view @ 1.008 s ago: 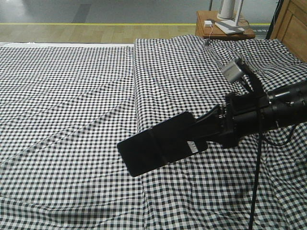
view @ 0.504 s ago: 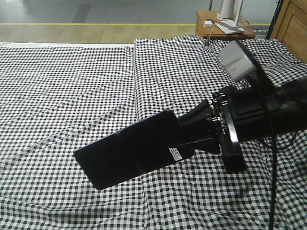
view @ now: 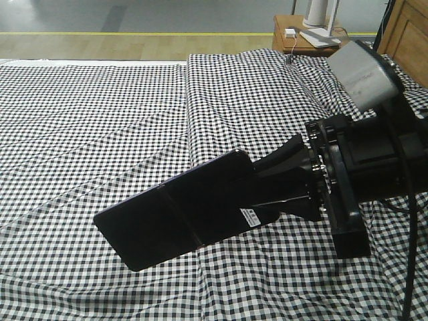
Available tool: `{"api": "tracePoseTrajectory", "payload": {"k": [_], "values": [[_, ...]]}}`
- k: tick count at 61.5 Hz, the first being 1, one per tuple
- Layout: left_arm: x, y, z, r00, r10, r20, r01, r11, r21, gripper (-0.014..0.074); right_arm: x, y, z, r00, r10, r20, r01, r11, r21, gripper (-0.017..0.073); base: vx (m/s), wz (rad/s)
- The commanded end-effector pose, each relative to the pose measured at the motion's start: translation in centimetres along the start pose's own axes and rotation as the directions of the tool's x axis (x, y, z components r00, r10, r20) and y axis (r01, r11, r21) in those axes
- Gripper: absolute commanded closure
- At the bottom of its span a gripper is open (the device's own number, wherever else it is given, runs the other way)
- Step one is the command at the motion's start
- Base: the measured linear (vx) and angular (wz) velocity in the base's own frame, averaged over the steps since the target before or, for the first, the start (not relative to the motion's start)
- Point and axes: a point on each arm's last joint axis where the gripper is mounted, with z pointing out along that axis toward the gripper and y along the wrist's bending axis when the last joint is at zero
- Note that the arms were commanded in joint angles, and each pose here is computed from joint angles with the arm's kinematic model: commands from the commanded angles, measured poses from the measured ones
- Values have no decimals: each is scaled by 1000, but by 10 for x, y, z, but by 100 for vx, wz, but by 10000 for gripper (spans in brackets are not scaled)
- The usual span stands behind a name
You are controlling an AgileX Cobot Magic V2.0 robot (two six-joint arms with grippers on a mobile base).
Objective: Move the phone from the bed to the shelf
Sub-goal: 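Hold the phone raised in the right gripper while turning away from the bed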
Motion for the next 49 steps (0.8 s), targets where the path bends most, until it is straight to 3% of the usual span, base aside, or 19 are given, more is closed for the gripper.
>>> {"api": "tracePoseTrajectory", "payload": {"k": [1, 49], "values": [[-6, 1, 0, 997, -13, 77, 14, 1000, -9, 593, -14, 18, -7, 997, -17, 76, 23, 996, -88, 561, 0, 0], [-6, 1, 0, 997, -13, 77, 14, 1000, -9, 593, -14, 17, -7, 997, -19, 69, 25, 996, -86, 561, 0, 0]]}}
